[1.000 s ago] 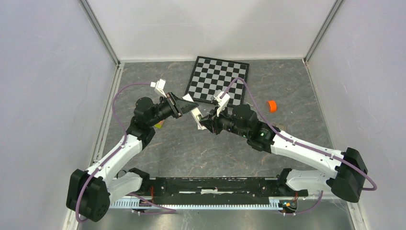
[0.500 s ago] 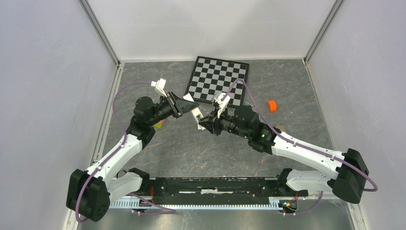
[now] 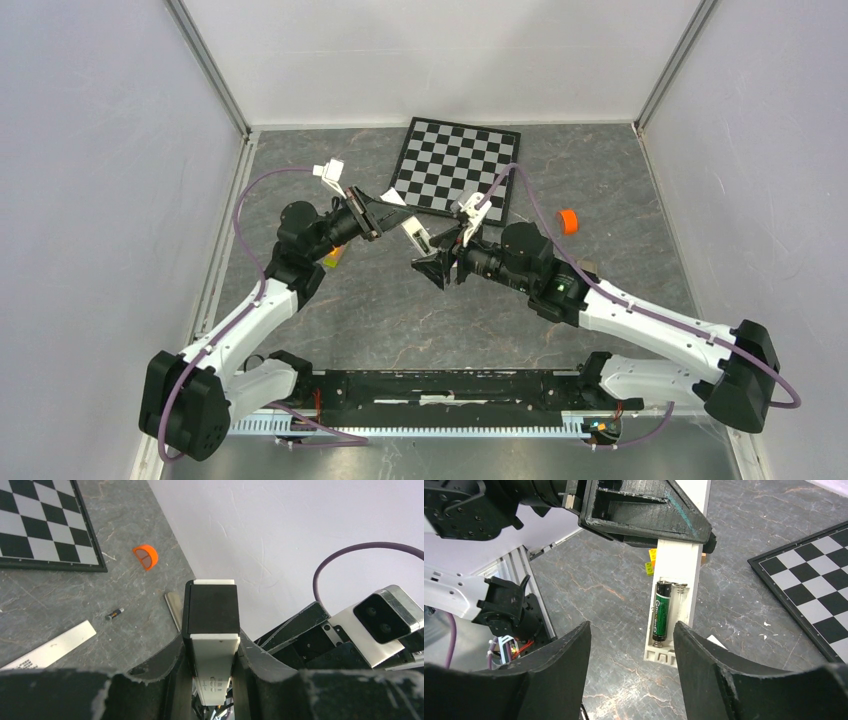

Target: Load the batteries into the remote control

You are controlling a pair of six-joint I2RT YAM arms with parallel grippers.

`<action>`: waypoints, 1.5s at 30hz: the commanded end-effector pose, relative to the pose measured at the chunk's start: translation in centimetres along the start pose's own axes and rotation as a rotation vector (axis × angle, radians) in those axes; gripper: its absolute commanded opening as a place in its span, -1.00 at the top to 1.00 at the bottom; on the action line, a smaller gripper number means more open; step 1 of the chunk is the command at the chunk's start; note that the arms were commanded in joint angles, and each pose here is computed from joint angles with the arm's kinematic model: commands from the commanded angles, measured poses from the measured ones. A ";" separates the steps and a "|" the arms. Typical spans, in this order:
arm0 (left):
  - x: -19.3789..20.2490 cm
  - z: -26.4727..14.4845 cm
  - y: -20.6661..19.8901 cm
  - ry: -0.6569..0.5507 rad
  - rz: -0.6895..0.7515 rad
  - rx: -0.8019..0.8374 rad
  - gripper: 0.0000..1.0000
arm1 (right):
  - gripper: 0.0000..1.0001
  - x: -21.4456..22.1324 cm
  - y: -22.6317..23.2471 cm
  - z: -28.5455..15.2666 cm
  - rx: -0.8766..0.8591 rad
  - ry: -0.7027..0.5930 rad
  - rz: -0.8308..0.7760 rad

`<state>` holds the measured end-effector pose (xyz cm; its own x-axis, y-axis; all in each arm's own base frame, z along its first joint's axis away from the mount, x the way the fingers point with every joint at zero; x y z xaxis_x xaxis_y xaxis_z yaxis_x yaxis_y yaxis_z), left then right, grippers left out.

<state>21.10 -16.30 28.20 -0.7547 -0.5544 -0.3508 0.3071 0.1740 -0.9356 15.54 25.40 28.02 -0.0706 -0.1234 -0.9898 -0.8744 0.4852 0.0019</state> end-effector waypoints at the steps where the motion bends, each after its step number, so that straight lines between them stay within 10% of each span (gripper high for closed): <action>1: -0.3 -0.4 -3.8 0.013 0.052 0.182 0.96 | -0.37 -2.0 -0.9 -1.0 0.097 -0.058 0.035; 12: -0.7 -0.7 -4.5 -0.057 0.080 0.225 0.96 | -0.68 -5.8 -0.4 -4.4 0.195 -0.388 0.484; 20: -0.9 -0.8 -4.9 -0.090 0.060 0.228 0.96 | -0.96 -3.6 -0.7 -4.5 0.290 -0.369 0.715; 45: -0.7 -0.6 -4.4 -0.072 0.043 0.243 0.96 | -0.93 -4.1 0.8 1.6 -0.026 -0.411 1.013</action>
<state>20.40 -16.13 31.38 -0.7072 -0.6138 -0.3507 0.4033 0.0572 -0.9133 15.55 27.31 28.78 -0.6095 0.5757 -0.5451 -0.4772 0.2827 0.8321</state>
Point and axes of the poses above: each gripper's point midway between its finger pads, its own z axis out along the fingers, its own y axis along the line the jaws close on, x = y × z, the point moved 10 cm from there along -z, back along the fingers, and after that the axes turned 12 degrees about -z, right-handed, at the moved point
